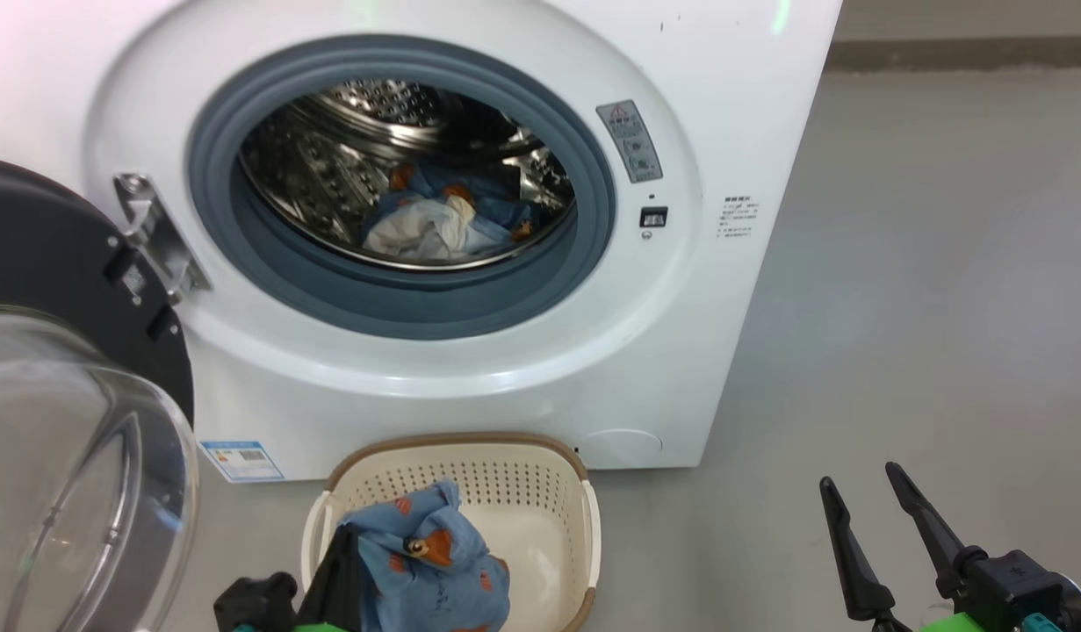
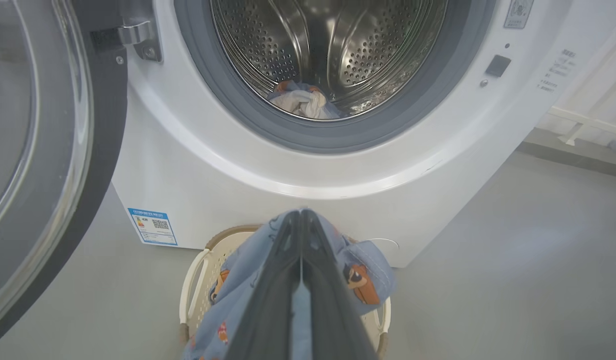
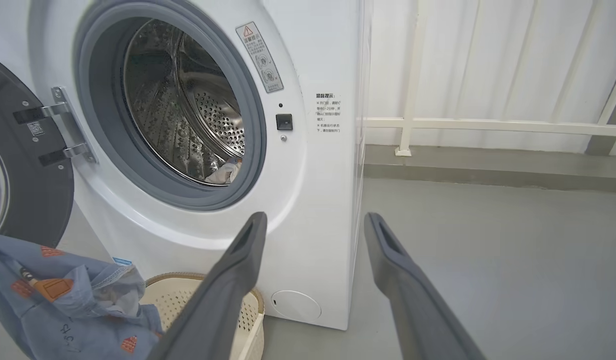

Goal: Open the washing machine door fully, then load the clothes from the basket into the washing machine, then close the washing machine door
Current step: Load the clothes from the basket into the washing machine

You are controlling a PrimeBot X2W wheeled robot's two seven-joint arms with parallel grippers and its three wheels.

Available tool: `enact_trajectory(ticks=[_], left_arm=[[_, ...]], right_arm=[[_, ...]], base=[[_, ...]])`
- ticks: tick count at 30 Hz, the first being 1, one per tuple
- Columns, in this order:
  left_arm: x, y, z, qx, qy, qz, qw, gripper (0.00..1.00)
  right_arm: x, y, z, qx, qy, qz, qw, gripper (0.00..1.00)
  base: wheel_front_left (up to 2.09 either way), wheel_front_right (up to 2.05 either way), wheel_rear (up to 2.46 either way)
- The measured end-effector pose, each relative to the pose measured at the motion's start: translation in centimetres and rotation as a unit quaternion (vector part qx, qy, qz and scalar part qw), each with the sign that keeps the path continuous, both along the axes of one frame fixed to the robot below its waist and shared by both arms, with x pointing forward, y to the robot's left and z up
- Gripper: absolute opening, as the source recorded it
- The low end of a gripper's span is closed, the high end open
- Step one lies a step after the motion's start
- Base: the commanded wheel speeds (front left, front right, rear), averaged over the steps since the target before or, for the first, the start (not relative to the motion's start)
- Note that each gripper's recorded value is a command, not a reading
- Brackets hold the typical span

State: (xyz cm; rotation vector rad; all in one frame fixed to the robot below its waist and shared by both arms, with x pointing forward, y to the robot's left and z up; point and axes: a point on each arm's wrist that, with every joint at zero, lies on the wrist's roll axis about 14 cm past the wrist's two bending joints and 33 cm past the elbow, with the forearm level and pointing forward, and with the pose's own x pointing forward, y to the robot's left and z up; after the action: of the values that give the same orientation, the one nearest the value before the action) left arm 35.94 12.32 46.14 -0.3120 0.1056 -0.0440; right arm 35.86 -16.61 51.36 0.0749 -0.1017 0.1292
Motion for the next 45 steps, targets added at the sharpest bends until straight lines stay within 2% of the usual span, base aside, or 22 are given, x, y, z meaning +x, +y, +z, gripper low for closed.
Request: enact_trajectory(ticks=[15,45], left_arm=[[-0.8,2.0,4.4,0.002,-0.071,0.033,0.997,0.00],[-1.7,2.1,6.9,0.002,-0.112,0.034,0.993,0.00]], right_arm=[[-0.3,0.7,1.7,0.000,-0.026,0.012,1.000,1.00],[-1.3,-0.1,2.9,0.004,-0.046,-0.005,0.999,1.00]], base=[[0.00,0.00,0.00],[0.00,0.00,0.00]])
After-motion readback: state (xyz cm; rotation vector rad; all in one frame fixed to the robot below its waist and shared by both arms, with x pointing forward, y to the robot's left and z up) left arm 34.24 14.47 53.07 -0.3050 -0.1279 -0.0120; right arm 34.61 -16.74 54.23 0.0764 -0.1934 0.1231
